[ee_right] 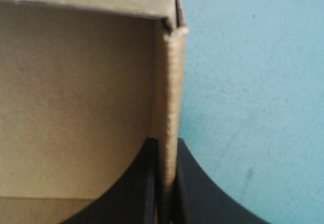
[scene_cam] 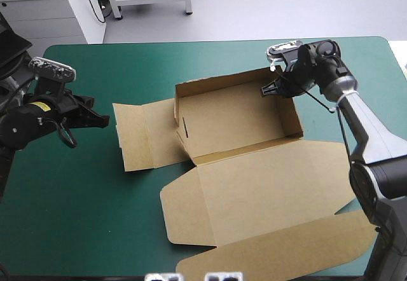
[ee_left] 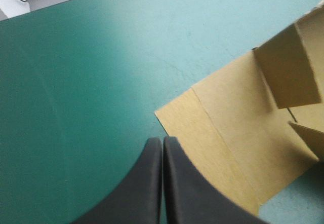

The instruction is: Fold the box

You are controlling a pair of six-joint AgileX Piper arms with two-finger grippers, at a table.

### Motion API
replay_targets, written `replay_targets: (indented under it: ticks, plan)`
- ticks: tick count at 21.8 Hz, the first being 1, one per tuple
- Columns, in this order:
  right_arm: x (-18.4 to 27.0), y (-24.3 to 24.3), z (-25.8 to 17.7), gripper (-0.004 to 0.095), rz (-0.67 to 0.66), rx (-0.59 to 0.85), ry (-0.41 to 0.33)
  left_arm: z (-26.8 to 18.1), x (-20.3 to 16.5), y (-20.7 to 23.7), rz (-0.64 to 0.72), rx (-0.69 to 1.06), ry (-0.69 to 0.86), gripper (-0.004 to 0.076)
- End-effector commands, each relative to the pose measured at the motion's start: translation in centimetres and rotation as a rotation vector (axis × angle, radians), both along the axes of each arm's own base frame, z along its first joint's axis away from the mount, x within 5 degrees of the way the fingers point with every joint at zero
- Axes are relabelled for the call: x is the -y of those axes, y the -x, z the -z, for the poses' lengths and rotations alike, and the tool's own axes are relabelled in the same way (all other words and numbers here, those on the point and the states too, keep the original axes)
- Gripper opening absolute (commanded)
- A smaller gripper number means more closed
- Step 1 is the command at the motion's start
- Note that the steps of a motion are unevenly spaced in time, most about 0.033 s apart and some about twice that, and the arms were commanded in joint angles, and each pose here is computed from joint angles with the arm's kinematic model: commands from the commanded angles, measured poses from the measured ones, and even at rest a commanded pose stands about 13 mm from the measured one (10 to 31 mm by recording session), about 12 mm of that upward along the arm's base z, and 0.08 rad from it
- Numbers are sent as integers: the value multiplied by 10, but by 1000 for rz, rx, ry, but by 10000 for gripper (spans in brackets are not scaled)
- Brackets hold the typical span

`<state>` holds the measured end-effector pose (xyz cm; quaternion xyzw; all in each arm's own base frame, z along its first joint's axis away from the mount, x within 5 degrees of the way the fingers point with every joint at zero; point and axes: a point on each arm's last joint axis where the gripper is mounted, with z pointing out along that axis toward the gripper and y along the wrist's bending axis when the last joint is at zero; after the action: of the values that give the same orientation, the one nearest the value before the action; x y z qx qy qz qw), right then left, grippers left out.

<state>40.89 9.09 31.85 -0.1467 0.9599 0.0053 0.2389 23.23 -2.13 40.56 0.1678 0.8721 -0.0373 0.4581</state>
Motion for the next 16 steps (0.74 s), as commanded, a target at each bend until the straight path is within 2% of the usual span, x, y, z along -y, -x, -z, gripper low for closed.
replay_targets:
  ticks: [1,6,8,13,16]
  plan:
    - [2,-13,4,-14,-9,-42,21,-6,5,9,13,113,81,-8]
    - [-5,-34,61,-14,-32,-197,26,29,3,37,-8,187,93,-8]
    - [-3,-30,71,-14,-52,-279,59,37,1,54,-25,232,84,-8]
    - [-4,-10,38,-14,-52,-231,-6,44,0,94,-26,305,84,-9]
    - [-2,-2,21,-14,-53,-195,-8,51,-1,105,-39,338,85,-9]
